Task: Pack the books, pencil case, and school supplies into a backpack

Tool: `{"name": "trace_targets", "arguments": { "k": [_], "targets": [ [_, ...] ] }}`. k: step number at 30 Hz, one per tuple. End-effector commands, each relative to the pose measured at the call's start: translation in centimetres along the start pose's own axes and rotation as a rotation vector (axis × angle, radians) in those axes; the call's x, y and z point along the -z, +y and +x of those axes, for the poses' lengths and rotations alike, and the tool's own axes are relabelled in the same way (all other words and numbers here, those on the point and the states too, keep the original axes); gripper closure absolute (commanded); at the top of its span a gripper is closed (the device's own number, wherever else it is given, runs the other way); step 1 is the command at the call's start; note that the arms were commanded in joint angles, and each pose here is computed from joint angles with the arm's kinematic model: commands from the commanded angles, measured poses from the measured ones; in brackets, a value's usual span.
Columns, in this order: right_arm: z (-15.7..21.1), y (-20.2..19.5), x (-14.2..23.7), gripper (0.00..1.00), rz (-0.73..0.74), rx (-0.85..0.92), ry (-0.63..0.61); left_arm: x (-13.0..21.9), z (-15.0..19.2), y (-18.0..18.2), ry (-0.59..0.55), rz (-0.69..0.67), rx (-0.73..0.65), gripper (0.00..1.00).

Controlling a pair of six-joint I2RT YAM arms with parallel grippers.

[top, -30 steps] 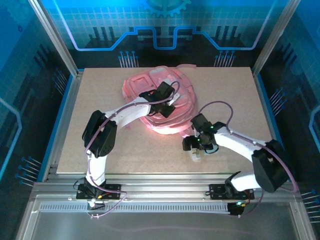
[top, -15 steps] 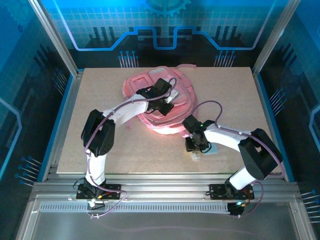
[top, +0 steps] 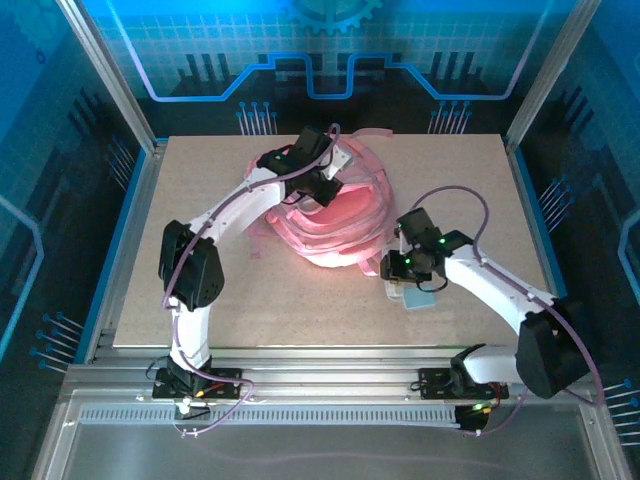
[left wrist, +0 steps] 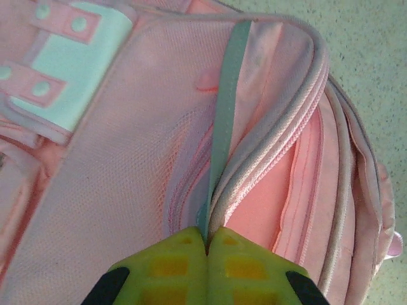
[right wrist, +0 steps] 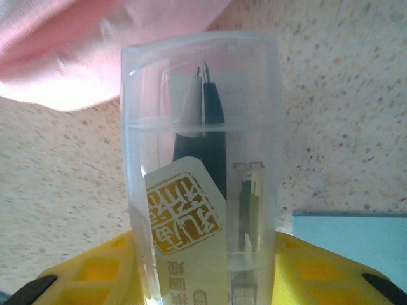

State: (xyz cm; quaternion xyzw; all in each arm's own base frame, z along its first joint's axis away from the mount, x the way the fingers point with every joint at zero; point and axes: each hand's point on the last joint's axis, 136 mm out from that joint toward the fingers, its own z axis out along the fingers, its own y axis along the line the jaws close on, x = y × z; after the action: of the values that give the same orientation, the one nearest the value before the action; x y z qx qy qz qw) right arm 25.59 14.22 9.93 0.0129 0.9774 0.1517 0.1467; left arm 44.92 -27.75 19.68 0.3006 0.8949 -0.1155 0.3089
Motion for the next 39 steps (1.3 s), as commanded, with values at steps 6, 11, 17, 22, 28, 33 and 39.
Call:
{"name": "trace_targets", "arguments": {
  "k": [6,11,17,22,28,33,39],
  "targets": [
    [-5.5,3.9,4.8,0.66,-0.194,0.001,-0.153,1.4,-3.3,-0.3,-0.095,0.058,0.06,1.0],
    [-11.6,7.1,5.4,0.64,-0.308,-0.063,-0.265,1.2,-3.4,-0.9,-0.108,0.094,0.09,1.0],
    [-17.0,7.6,2.0,0.67,-0.372,-0.258,-0.268,1.1,-3.2,-1.2,-0.12,0.115,0.128,1.0],
    [-19.2,9.4,0.2,0.64,-0.437,-0.343,-0.263,1.4,-2.9,-1.5,-0.137,0.123,0.145,1.0],
    [-20.5,12.4,-1.2,0.37,-0.542,-0.384,-0.205,1.8,-3.0,-2.0,-0.145,0.151,0.162,1.0],
    [-20.2,13.9,-2.5,0.35,-0.562,-0.391,-0.17,2.2,-3.9,-2.2,-0.169,0.157,0.171,1.0],
    [-19.4,13.2,-3.1,0.31,-0.582,-0.433,-0.166,3.7,-5.3,-1.7,-0.219,0.133,0.165,1.0]
  ]
}}
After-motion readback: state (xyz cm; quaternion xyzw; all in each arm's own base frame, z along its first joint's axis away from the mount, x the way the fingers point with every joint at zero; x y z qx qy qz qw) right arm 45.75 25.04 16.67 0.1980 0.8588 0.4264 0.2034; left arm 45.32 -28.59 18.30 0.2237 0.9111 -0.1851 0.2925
